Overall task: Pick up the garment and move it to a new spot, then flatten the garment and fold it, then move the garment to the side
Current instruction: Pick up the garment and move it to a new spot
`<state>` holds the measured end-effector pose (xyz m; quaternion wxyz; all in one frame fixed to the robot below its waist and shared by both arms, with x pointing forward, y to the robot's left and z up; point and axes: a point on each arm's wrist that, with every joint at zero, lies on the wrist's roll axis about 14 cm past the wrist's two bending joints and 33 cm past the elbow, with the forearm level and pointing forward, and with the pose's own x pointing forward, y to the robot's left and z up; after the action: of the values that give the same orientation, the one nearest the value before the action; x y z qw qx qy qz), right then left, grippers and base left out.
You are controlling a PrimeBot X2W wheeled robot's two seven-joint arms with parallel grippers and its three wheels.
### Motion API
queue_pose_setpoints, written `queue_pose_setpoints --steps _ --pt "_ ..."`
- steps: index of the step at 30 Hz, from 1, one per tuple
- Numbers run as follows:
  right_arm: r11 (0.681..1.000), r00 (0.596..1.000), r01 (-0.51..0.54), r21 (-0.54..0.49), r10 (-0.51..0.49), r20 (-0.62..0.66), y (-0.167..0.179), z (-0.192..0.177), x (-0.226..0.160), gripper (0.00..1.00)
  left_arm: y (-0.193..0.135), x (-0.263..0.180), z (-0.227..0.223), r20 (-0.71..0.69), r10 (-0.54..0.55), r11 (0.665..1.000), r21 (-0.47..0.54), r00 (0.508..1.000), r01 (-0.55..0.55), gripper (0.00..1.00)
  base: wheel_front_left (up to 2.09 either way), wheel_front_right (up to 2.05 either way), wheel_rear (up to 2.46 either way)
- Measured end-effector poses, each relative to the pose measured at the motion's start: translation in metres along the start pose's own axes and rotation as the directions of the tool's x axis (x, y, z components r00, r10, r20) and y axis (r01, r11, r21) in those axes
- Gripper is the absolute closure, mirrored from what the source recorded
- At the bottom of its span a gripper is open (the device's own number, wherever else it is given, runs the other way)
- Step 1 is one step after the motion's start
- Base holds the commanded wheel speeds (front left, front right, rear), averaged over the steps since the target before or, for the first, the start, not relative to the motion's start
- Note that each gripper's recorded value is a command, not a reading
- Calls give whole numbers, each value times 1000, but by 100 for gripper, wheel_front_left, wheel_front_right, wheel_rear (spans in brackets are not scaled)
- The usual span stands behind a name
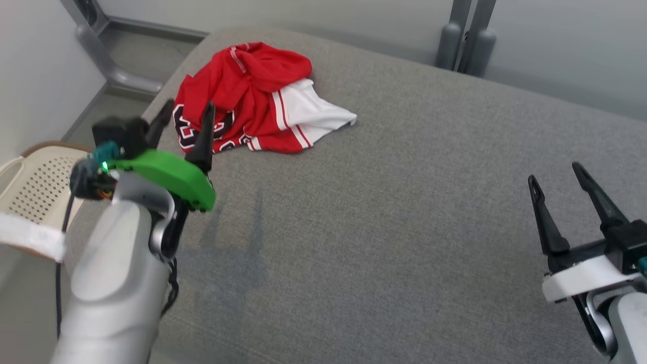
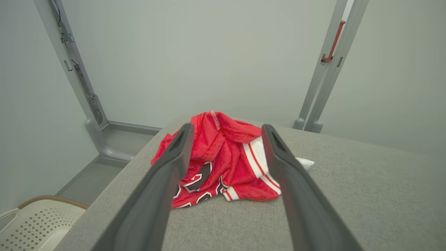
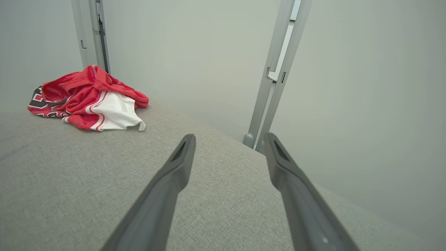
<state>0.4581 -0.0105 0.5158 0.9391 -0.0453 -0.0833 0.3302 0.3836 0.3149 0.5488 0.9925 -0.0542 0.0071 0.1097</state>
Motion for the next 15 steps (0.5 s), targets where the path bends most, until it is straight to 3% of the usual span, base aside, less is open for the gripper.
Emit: queue_pose_setpoints --steps 7,11,15 --pt "999 999 1 53 1 -33 -15 -44 19 0 24 69 -41 -250 51 996 88 967 -30 0 0 0 0" --pt "994 992 63 90 -53 -110 -33 -81 3 0 25 92 -95 -397 73 995 95 915 -38 0 0 0 0" --pt "985 973 154 83 -136 -187 -60 -107 -26 0 6 116 -140 -480 44 996 87 876 -2 0 0 0 0"
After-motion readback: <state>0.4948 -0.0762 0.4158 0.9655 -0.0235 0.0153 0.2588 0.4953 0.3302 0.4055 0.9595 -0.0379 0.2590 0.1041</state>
